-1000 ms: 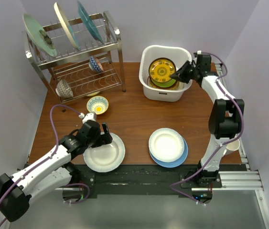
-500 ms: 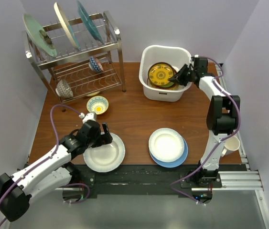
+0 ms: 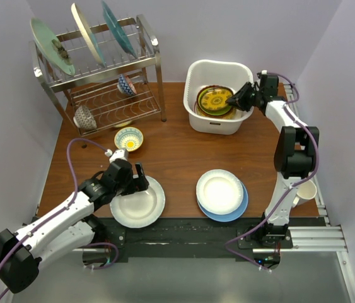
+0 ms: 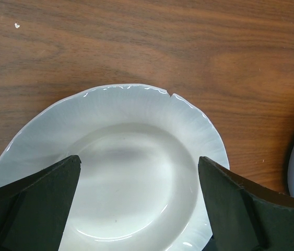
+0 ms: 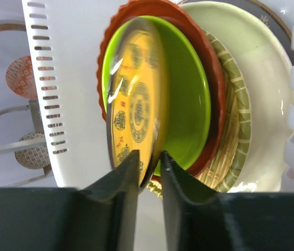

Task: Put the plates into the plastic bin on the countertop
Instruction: Place the plate in the plastic bin, then pick up the plate from the corner of the board.

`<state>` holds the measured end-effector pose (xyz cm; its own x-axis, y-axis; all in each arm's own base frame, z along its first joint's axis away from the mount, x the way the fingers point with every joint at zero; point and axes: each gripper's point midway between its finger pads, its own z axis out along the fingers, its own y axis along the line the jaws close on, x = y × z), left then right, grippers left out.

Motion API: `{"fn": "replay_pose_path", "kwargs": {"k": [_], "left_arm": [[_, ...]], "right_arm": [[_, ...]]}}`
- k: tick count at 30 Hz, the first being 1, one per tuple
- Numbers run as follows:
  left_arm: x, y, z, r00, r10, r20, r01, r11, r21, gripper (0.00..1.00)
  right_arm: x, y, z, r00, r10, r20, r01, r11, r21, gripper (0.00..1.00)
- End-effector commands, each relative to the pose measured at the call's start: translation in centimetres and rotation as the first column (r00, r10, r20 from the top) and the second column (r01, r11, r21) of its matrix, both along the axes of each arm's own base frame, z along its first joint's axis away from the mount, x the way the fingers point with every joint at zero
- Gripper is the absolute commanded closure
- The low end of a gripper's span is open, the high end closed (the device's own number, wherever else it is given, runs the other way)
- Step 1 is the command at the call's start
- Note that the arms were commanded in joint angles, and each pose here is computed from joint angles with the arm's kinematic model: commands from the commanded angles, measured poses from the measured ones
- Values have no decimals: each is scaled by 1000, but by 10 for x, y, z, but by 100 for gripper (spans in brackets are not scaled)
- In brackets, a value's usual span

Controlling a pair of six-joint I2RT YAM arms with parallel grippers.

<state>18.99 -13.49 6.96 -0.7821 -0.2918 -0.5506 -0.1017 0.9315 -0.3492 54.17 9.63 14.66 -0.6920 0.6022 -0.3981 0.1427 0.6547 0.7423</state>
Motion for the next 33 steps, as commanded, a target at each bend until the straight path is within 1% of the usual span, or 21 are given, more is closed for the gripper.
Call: {"fn": "replay_pose_path", "kwargs": {"k": [1,4,5,10,14,16,18,20,21,23,24,27,30,33], "left_arm": [[5,-4,4,999,-24,33,25,1000,-10,0],[5,-5,4,999,-27,36,27,1000,-10,0],[5,-5,4,999,-27,38,27,1000,-11,0],[5,-5,4,999,-30,35,30,999,-11,0],[5,-6,7,998,-33,44,33,999,-19,0],[6,-7,9,998,-35,52,36,999,-24,0],[6,-7,9,998,-36,51,37,999,-25,0],[5,-7,8,998,-36,50,37,999,-24,0],[5,-7,7,998,-37,47,38,999,-23,0],[5,-7,8,998,-37,49,38,999,-25,0],[5,-7,8,998,-38,51,39,999,-25,0],[6,-8,9,998,-40,55,42,999,-32,0],[7,-11,11,997,-46,63,49,998,-42,0],[7,-12,13,996,-50,70,53,997,-47,0]], "right_arm": [[8,-7,21,998,-12,63,11,1000,10,65],[6,-8,22,998,-9,62,9,1000,-2,55],[6,-8,26,998,-8,66,8,1000,-2,54],[-1,-8,29,998,1,68,-1,1000,-4,49],[-10,-8,39,996,0,93,0,1000,-6,46],[-15,-13,45,994,-19,110,23,999,-35,39],[-20,-17,54,991,-34,127,41,998,-50,38],[-24,-23,56,988,-65,137,75,995,-71,34],[-27,-25,65,985,-73,159,86,993,-78,33],[-31,-27,68,981,-87,173,103,991,-87,32],[-34,-28,70,980,-90,177,107,990,-87,30],[-44,-26,87,974,-81,212,99,992,-75,29],[-58,-17,102,968,-48,246,62,997,-51,29],[-74,-8,106,968,-2,251,11,999,-31,29]]}}
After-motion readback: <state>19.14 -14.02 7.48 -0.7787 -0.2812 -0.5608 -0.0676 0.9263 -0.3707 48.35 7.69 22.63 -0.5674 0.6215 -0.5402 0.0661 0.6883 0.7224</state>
